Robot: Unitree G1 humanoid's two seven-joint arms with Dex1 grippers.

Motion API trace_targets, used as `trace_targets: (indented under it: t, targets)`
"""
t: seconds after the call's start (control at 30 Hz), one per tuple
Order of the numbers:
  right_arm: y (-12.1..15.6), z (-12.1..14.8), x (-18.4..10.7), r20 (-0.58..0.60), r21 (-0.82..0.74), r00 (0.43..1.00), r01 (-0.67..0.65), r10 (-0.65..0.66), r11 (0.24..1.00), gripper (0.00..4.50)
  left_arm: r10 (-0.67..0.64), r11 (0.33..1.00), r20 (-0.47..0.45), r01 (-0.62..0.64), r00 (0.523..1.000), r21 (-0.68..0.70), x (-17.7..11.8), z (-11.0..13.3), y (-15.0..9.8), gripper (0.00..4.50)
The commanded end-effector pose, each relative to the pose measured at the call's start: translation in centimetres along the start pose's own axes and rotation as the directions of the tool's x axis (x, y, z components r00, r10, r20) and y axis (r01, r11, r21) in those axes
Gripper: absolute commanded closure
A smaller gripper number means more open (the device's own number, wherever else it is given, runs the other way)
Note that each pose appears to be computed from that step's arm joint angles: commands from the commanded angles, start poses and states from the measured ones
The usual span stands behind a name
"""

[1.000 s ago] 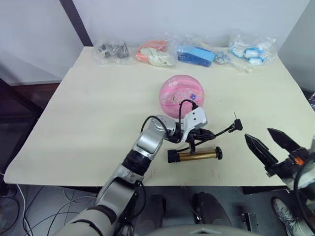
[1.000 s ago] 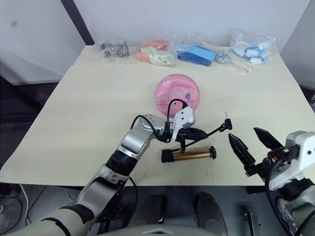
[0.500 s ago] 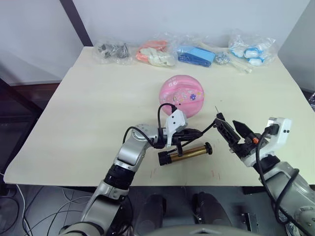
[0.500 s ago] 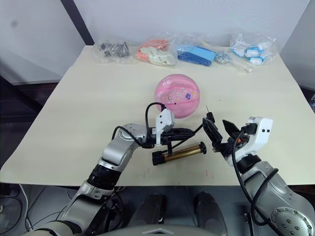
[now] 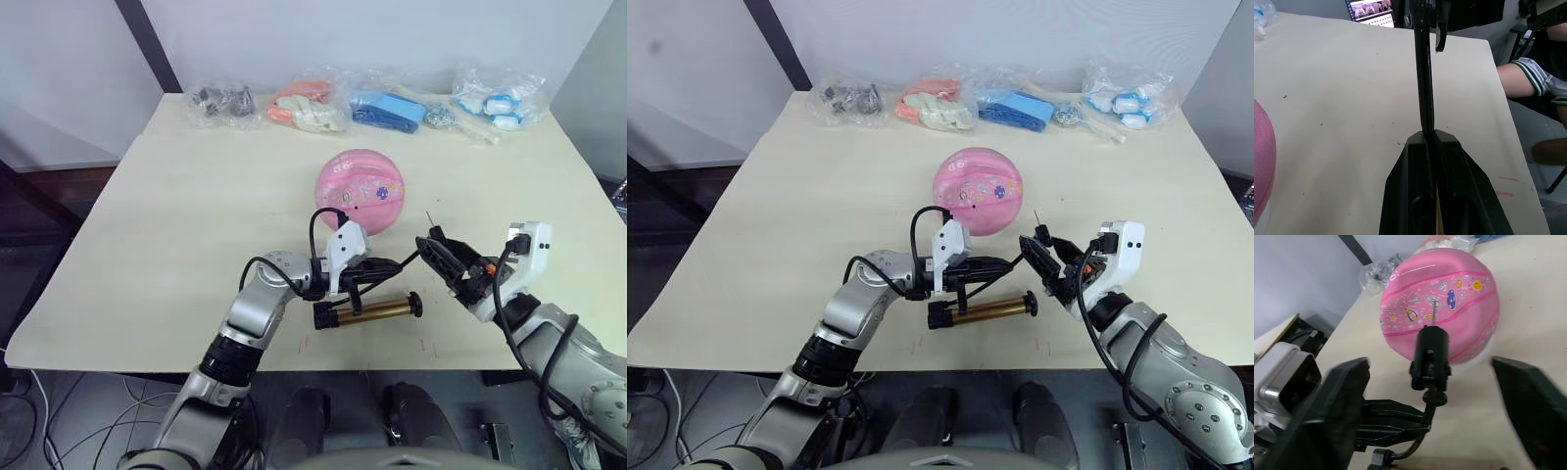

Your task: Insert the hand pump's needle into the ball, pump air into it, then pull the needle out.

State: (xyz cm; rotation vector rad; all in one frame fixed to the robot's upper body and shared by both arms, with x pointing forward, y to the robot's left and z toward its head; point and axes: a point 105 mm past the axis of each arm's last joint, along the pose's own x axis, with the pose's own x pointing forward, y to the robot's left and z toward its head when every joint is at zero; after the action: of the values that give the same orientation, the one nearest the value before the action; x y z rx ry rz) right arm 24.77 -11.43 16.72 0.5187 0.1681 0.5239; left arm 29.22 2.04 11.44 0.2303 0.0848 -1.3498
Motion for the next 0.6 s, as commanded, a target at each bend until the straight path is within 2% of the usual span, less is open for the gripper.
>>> trace_targets:
  t: [0.03, 0.6]
  targets:
    - [0.61, 0.89, -0.11, 0.025, -0.009, 0.999, -0.03, 0.031, 1.0, 1.55, -0.018, 0.999, 0.047, 0.016, 0.999, 0.04, 0.03, 1.46, -0.63, 4.5]
    - [0.58, 1.56, 0.24, 0.05, 0.007, 0.998, -0.038, 0.037, 0.999, 1.55, -0.017, 0.999, 0.046, 0.015, 0.999, 0.045, -0.01, 1.56, -0.63, 4.5]
